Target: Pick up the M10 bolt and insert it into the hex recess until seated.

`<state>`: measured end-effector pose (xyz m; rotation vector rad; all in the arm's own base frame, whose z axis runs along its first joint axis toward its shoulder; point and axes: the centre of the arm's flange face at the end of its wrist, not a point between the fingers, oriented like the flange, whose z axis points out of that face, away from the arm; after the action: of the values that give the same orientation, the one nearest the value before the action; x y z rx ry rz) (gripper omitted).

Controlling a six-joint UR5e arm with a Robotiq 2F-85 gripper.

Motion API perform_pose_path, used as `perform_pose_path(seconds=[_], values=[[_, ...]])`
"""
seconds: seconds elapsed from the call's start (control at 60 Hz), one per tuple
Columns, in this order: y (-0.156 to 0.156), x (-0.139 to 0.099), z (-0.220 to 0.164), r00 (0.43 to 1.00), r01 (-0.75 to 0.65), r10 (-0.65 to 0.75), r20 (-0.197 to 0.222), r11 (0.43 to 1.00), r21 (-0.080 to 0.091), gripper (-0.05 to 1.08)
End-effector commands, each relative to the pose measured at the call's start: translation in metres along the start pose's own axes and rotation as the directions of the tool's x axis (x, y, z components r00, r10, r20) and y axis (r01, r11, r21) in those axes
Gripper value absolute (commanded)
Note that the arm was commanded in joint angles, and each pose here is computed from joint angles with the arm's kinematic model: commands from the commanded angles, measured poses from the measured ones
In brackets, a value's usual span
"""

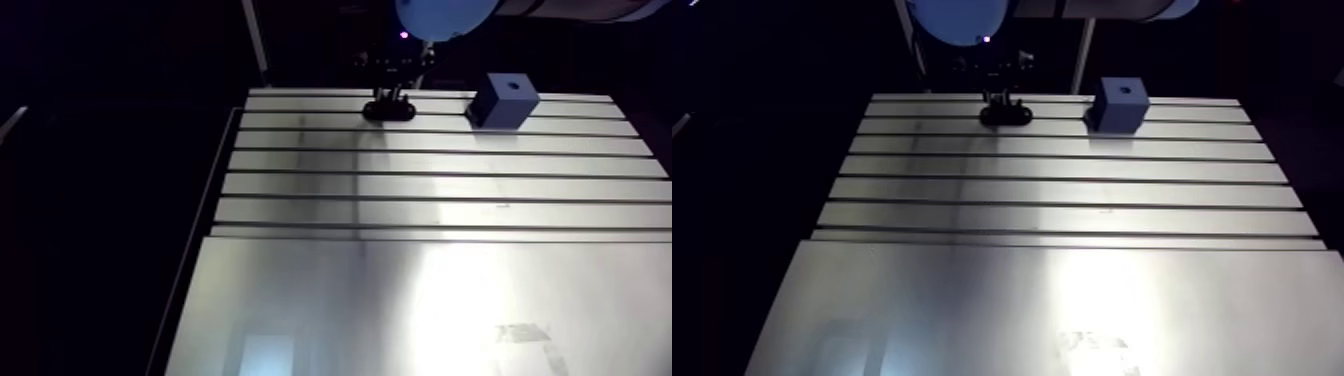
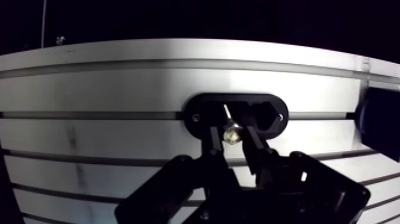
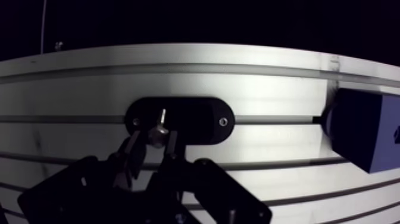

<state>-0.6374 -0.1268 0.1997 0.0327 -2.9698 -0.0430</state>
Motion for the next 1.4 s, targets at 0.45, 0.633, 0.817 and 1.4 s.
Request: perform_pose_path(seconds=[0.45,0.633,0.817,1.4], values=[[0.0005,0.0005,-0.0001,1.0,0.001,-0.001,-0.001,1.0,-0.006,0.67],[0.0004,0.0005,-0.0001,1.0,0.001,-0.001,-0.001,1.0,-0.004,0.68],[0.0004,0.0011,-0.0006,1.0,0.002,-0.002,-0.002,1.0,-0.004,0.69],[0.0011,0.0009,-0.002,1.0,0.003,-0.003,-0.004,1.0,-0.003,0.83]])
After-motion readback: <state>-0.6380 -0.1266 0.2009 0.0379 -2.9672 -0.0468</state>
